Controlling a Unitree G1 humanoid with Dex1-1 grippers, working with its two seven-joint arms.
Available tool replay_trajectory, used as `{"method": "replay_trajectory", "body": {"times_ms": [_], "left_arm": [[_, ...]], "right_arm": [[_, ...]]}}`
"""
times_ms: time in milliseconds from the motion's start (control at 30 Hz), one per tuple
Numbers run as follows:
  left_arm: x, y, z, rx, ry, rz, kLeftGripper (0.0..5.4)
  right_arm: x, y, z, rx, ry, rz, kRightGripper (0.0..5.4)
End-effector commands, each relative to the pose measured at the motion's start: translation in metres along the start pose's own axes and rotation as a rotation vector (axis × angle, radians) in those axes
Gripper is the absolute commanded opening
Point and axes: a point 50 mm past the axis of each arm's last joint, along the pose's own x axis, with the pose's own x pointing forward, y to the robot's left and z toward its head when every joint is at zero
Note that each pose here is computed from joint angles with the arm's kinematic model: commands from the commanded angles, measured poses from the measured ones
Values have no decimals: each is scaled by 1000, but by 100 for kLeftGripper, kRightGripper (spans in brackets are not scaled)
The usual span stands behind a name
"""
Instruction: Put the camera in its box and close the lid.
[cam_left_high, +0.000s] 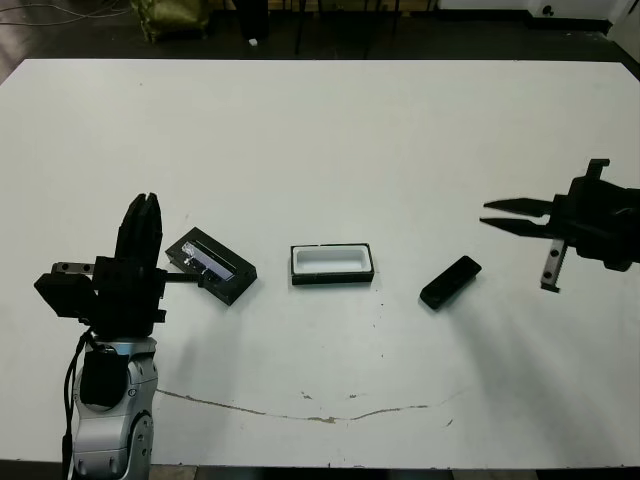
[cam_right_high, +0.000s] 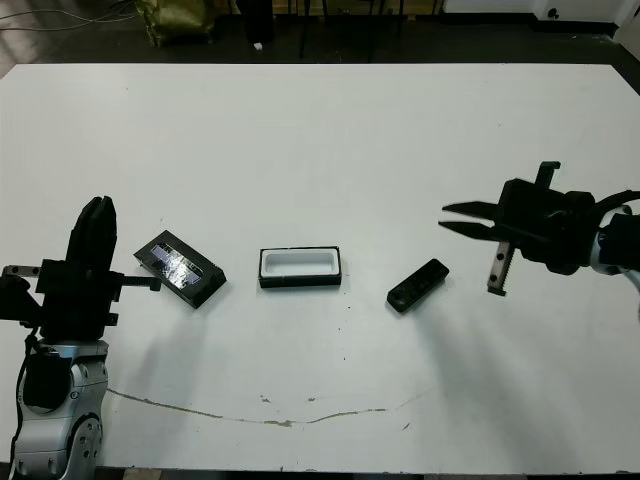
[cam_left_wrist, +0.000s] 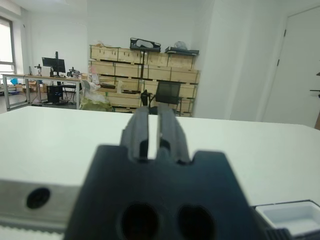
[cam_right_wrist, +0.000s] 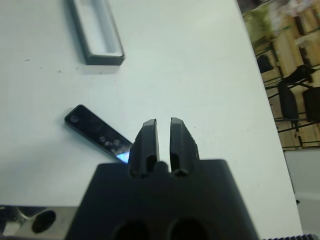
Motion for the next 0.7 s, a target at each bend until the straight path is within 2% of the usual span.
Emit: {"method": "replay_trajectory", "body": {"times_ms": [33,200,433,700], "left_arm": [[-5,3,-6,-7,42,8,3],[-6,3,-6,-1,47,8,3],[-6,4,-7,-6,48,14,3],[-6,4,-7,-8,41,9,3]], "right_arm": [[-3,-1,4,-2,75,66,0],[-1,-5,6,-57,141,166,0],[8,-7,3,-122,188,251,0],[23,-2,-12,-76,231,321,0]]}}
